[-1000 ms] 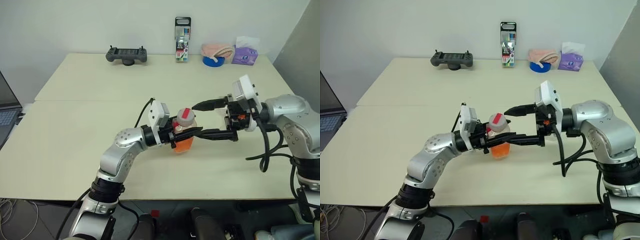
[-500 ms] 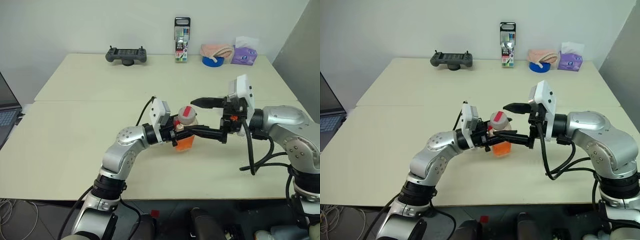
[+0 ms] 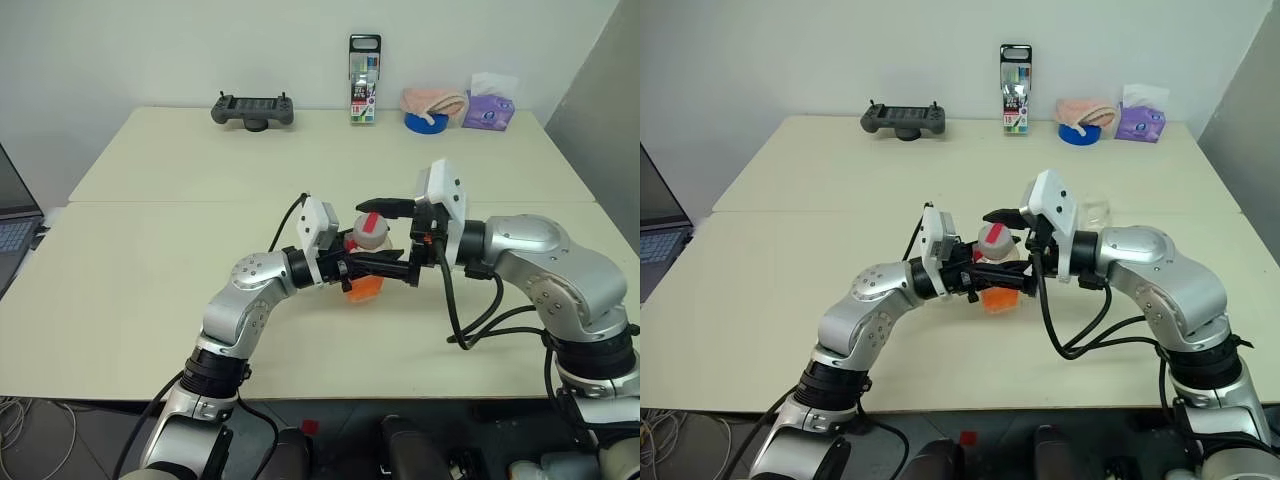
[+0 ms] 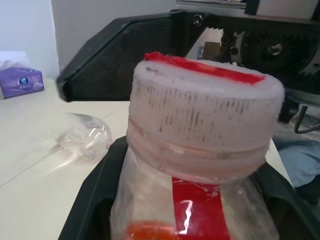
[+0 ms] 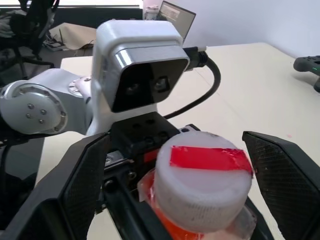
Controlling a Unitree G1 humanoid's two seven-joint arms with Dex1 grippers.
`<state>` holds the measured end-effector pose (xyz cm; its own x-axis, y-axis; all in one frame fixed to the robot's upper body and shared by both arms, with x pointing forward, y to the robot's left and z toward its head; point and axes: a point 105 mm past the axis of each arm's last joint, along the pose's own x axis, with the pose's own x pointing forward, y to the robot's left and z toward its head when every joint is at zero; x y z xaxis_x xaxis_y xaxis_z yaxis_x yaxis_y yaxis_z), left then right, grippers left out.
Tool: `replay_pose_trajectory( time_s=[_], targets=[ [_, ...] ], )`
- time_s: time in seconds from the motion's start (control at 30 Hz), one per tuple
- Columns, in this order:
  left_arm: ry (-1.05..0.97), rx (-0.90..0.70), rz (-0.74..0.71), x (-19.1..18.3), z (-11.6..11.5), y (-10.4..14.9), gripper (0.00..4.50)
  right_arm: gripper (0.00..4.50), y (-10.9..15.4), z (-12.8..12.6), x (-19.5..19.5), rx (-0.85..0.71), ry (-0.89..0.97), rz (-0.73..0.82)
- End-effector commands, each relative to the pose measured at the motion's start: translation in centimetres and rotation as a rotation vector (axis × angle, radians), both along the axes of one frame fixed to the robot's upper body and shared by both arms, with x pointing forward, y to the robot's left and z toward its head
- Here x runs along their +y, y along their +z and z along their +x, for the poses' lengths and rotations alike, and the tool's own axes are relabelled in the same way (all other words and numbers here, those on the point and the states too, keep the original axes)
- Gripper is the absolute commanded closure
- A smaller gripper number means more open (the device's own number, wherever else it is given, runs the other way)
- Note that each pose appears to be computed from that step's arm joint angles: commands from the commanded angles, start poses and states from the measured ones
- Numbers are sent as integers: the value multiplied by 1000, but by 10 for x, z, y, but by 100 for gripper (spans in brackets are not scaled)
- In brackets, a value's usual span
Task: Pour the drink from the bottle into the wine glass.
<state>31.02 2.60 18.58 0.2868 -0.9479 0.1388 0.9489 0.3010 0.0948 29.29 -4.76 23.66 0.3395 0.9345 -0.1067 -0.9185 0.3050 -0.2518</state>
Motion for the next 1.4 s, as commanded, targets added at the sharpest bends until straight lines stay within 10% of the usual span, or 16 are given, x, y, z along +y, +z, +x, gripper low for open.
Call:
replay_pose_trajectory(
  time_s=[0.03,1.4],
  targets=[
    [6,-75,-36,1,-3,18,237,0,15,4,3,-72,-15,25],
    [-3,-81,-40,-3,-2,19,237,0,12,14,-4,-66,-28,-7]
  ],
)
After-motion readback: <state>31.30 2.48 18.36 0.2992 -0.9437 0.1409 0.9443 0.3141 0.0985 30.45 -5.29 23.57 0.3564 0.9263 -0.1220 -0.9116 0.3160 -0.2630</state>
